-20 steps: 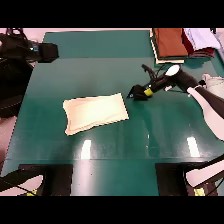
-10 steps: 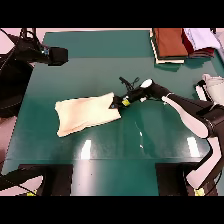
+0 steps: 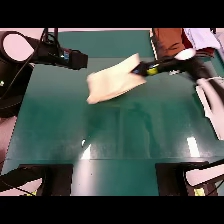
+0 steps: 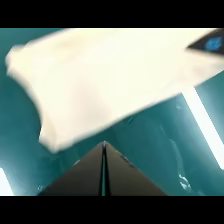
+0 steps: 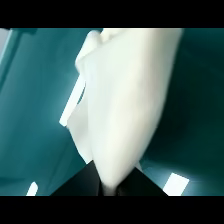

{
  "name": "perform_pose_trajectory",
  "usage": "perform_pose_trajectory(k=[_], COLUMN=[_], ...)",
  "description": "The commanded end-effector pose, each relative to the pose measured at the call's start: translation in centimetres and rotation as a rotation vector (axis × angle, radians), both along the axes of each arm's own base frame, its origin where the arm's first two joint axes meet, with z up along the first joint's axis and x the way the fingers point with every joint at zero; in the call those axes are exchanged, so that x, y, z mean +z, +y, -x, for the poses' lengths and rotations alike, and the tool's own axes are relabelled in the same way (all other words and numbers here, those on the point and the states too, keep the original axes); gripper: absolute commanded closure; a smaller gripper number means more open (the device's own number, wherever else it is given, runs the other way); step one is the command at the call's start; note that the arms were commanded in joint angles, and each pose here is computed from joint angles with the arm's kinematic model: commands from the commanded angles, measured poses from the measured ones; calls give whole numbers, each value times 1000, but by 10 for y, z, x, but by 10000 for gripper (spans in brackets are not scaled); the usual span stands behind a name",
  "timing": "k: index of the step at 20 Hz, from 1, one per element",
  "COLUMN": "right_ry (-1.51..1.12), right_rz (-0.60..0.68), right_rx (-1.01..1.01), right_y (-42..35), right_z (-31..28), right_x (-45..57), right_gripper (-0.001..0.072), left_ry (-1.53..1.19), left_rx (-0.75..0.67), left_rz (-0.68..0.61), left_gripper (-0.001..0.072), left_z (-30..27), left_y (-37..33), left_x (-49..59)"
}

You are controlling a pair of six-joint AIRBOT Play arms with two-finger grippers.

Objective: Fold the shirts.

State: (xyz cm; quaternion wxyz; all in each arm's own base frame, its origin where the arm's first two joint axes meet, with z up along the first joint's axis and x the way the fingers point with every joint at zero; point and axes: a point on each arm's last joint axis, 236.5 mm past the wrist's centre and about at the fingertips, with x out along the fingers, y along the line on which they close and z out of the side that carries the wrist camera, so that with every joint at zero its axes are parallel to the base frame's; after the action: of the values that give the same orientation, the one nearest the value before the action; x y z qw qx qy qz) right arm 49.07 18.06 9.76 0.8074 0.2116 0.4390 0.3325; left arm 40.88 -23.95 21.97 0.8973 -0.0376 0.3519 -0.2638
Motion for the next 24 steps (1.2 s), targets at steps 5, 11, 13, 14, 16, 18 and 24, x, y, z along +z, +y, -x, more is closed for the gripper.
perform_pose_trajectory(k=[5,11,13,14,16,18,24], right_ry=[-87,-153,-173,-185,-218,-271,-489], right_rz=[154,195,204,210,222,234,329], right_rx=[-507,-764,-785,-786,-787,-797,-855], right_y=[-284,-404,-421,-426,-435,-446,-468], right_z=[5,26,23,18,8,-4,-12], right_x=[60,84,90,93,102,116,185], right_gripper=[694,694,694,694,694,695,695], left_ry=[-21,-33,-20,-19,-17,-8,18], left_rx=[-25,-19,-5,-5,-5,-7,3], left_rz=[27,38,52,52,52,47,52], left_gripper=[679,680,680,680,680,680,680], left_z=[4,2,2,2,2,4,6], left_y=[-17,-18,-18,-18,-18,-17,-16], left_x=[6,9,9,9,8,6,3])
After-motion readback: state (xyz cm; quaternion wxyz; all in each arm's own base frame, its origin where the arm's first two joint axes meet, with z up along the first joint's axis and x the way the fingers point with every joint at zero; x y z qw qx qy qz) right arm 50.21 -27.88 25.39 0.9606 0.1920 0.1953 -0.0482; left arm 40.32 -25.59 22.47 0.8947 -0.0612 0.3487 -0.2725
